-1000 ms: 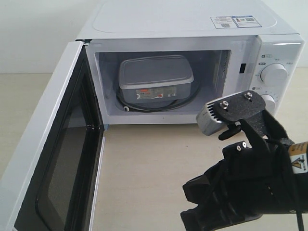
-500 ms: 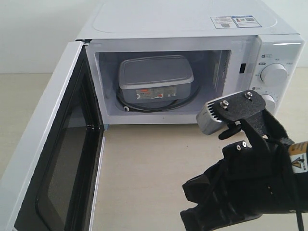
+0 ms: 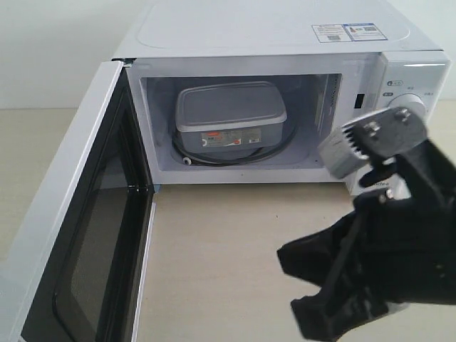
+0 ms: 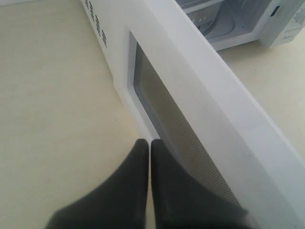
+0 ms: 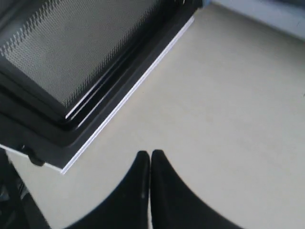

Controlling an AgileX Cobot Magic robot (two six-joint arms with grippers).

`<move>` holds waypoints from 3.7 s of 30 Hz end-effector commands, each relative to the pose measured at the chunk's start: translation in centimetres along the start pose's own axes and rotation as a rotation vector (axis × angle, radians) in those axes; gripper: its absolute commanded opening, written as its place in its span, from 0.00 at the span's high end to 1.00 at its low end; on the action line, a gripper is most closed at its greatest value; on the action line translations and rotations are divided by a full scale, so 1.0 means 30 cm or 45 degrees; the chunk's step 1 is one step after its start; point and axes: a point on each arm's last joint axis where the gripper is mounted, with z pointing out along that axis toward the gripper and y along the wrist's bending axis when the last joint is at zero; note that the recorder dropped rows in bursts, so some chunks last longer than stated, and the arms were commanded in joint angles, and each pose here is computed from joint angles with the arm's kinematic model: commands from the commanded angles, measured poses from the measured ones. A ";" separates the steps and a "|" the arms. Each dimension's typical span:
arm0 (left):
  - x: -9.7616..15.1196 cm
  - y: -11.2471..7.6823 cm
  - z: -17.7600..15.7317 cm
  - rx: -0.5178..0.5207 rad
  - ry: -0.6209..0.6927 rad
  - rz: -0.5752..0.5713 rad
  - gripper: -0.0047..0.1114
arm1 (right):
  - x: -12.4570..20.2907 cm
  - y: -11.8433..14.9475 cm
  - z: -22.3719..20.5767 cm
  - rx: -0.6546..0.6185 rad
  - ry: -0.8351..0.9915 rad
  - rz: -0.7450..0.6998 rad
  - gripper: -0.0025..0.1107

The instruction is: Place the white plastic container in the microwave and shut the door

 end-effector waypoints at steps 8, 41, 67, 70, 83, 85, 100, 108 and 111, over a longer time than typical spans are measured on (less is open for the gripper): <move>-0.005 0.001 -0.003 -0.006 -0.006 0.008 0.93 | 0.019 -0.099 -0.352 0.255 -0.818 0.290 0.98; -0.005 0.001 -0.003 -0.006 -0.006 0.008 0.93 | 0.414 -0.206 -0.267 0.737 -0.966 0.069 0.98; -0.005 0.001 -0.003 -0.006 -0.006 0.008 0.93 | 0.473 -0.231 -0.239 0.818 -0.681 0.147 0.98; -0.005 0.001 -0.003 -0.006 -0.006 0.008 0.93 | 0.473 -0.231 -0.239 0.818 -0.681 0.147 0.98; -0.030 -0.005 -0.004 0.024 -0.108 -0.073 0.93 | 0.473 -0.231 -0.239 0.817 -0.682 0.152 0.98; -0.036 -0.011 -0.005 0.049 -0.136 -0.107 0.93 | 0.473 -0.231 -0.239 0.817 -0.682 0.152 0.98; -0.029 0.032 0.236 0.198 0.221 0.349 0.93 | 0.473 -0.231 -0.239 0.817 -0.682 0.152 0.98; -0.032 0.000 0.330 0.498 0.248 0.443 0.93 | 0.473 -0.231 -0.239 0.817 -0.682 0.152 0.98; -0.043 -0.034 0.347 0.630 0.164 0.506 0.93 | 0.473 -0.231 -0.239 0.817 -0.682 0.152 0.98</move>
